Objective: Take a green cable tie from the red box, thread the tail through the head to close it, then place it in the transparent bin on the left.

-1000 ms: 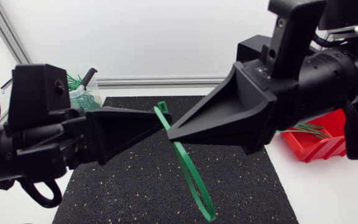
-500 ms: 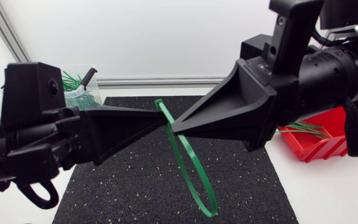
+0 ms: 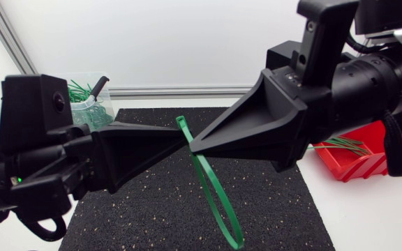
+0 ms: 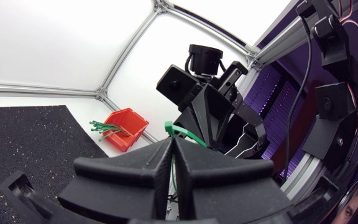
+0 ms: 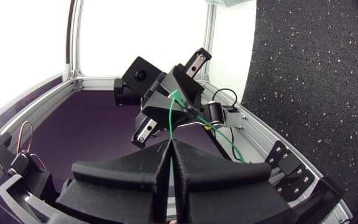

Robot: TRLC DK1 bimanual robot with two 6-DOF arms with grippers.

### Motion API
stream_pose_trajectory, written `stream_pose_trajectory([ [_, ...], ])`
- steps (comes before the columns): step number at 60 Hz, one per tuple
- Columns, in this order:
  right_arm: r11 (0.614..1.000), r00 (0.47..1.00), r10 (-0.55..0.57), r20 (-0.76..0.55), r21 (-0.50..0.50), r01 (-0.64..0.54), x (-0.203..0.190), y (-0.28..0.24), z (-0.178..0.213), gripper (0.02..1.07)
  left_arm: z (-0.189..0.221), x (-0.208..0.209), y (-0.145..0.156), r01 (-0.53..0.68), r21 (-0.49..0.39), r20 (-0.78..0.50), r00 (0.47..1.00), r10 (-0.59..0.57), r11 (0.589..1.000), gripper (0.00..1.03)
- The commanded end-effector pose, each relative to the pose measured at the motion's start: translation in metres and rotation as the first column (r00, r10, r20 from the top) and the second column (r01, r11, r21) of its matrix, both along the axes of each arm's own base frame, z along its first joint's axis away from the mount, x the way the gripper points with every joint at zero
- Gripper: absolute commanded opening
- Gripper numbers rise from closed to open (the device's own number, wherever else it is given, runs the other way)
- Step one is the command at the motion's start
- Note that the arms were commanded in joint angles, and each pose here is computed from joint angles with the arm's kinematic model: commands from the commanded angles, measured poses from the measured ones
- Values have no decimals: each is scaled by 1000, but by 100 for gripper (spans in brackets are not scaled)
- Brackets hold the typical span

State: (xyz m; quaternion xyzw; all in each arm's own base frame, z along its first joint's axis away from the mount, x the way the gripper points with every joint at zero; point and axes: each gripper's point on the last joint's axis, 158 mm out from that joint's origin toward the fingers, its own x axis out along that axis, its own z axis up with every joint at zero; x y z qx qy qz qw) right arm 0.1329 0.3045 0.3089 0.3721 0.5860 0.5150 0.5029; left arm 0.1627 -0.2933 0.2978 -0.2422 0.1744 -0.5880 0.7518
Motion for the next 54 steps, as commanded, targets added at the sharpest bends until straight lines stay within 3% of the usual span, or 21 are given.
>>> stream_pose_trajectory([
  [1, 999, 999, -23, -30, -23, 22, 8, 5, -6, 8, 8, -14, -4, 33, -5, 63, 997, -33, 999, 4],
  [24, 991, 991, -113, -78, -77, 107, 43, 14, -27, 8, 9, -27, -7, 29, 8, 122, 992, -30, 1000, 4],
  [28, 992, 992, -106, -74, -75, 101, 41, 14, -26, 21, 7, -25, -6, 17, 14, 129, 991, -19, 1000, 4],
  [33, 995, 995, -86, -44, -54, 84, 30, 12, -19, 49, 2, -17, -2, -11, 30, 146, 989, 7, 999, 4],
  [35, 996, 997, -79, -28, -43, 77, 25, 11, -14, 55, -2, -13, 0, -21, 39, 155, 988, 15, 999, 4],
  [45, 996, 996, -84, 41, 9, 84, 19, 0, 7, 57, -8, -1, 9, -41, 67, 197, 980, 27, 997, 4],
  [54, 990, 985, -139, 100, 51, 134, 41, -14, 20, 57, -15, 7, 13, -73, 118, 290, 956, 36, 990, 4],
])
